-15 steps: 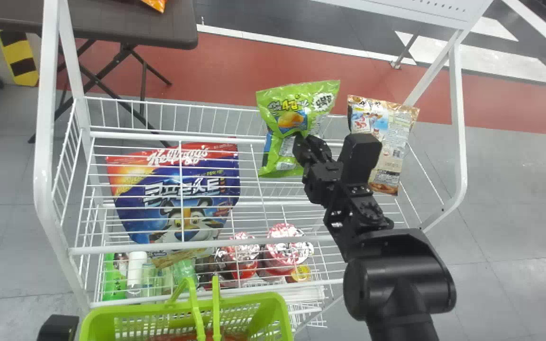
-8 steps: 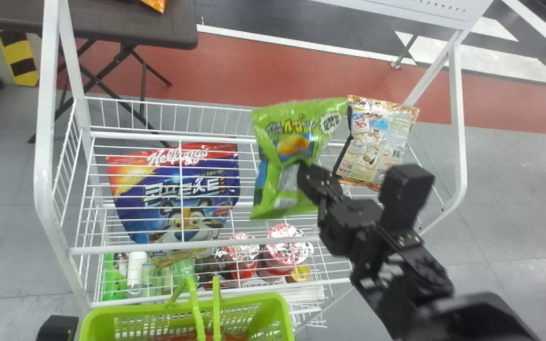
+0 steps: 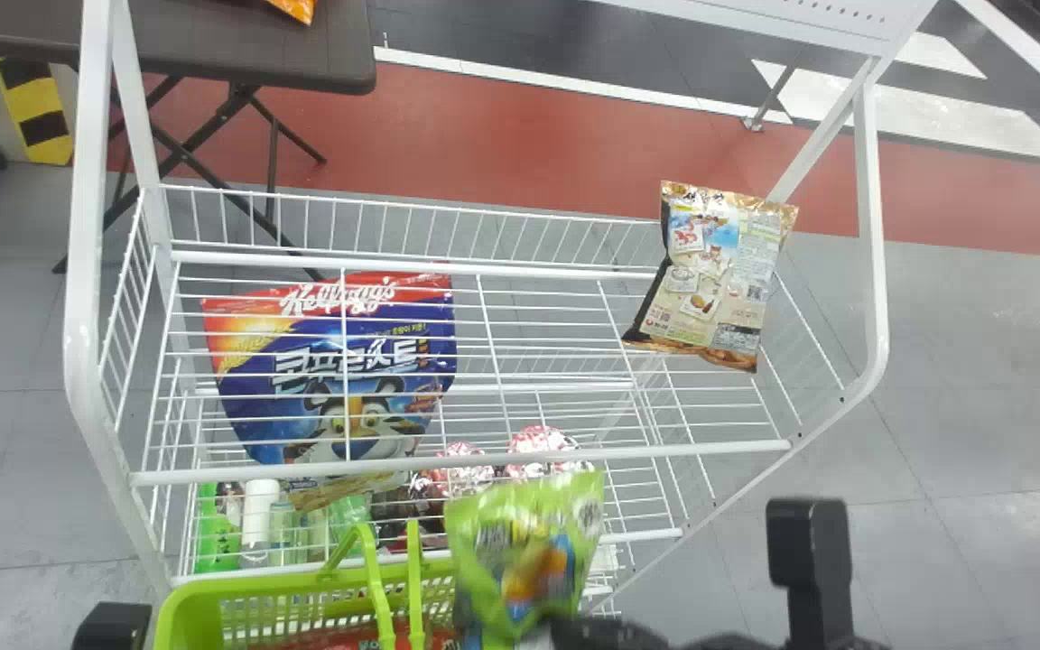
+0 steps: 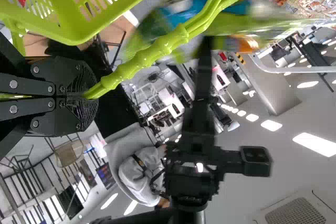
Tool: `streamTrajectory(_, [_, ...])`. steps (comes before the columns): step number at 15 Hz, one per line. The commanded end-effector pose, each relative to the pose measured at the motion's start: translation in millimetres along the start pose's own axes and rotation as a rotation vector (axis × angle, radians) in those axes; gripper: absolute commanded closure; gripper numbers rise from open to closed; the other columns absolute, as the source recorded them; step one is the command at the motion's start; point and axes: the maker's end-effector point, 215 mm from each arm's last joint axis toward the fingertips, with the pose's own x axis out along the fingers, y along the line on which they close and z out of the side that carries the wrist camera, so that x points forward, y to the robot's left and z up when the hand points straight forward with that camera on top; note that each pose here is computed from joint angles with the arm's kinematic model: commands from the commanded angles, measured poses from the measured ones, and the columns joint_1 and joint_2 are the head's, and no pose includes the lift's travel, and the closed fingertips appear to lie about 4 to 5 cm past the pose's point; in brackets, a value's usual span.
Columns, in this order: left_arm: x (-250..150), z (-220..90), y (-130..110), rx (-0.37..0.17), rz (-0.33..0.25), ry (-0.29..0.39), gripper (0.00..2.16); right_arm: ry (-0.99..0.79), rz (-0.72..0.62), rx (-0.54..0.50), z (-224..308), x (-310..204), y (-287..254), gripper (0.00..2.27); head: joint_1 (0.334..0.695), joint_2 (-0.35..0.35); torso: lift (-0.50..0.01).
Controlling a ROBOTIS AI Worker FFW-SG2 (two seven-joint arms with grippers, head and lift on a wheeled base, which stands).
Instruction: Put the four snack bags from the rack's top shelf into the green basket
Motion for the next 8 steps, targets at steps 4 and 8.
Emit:
streamTrajectory(4, [1,-1,-3,0.006,-0.004,-0.004,1.73,0.174,0.043,0.08,-67,23,8,2.18,0.695,-0.35,0.0])
streamTrajectory(8, [1,-2,-4,0.005,-0.007,-0.003,1.73,0.153,0.055,0.064,-65,39,14,1.82,0.695,-0.35,0.0])
